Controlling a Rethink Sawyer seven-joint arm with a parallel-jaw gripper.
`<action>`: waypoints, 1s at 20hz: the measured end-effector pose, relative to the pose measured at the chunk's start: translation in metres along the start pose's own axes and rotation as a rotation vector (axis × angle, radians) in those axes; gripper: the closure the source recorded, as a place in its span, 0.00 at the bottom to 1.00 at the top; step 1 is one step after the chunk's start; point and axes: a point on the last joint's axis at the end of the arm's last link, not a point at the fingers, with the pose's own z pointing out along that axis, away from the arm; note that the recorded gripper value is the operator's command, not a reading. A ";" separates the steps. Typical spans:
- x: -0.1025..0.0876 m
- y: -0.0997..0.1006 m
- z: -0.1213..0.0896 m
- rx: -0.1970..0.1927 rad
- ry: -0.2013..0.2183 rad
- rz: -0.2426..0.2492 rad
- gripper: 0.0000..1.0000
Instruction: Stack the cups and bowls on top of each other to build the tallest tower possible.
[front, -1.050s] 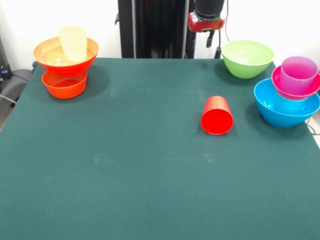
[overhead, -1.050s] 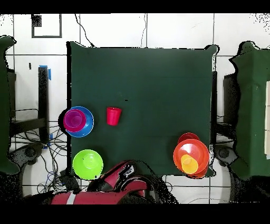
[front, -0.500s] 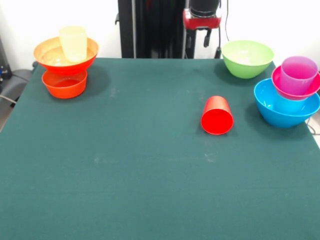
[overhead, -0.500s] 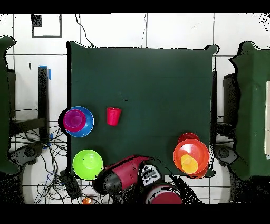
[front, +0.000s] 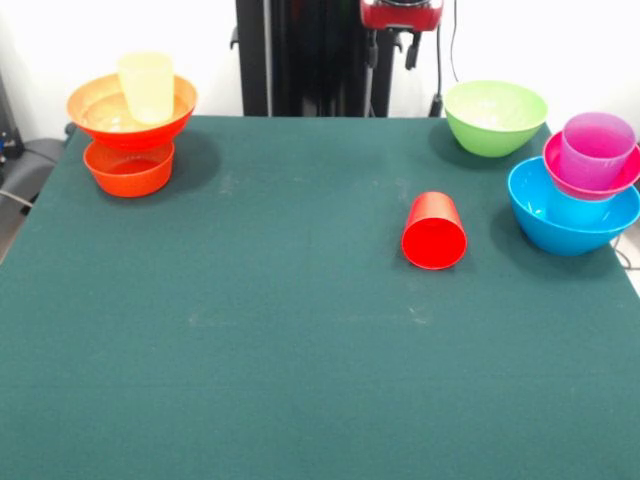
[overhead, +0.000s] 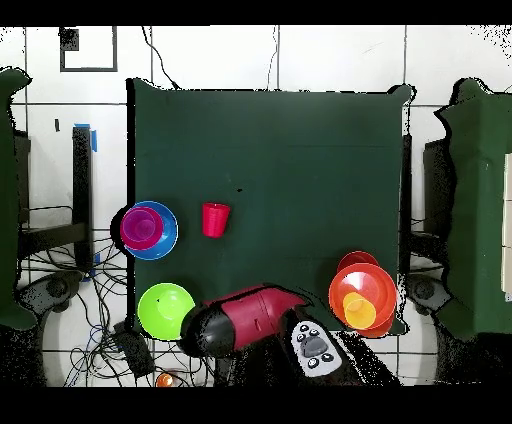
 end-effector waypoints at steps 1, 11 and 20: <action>-0.002 0.003 -0.003 -0.003 -0.007 0.000 0.00; 0.014 0.053 0.017 -0.008 -0.003 -0.113 0.00; 0.019 0.082 0.039 -0.002 0.017 -0.166 0.00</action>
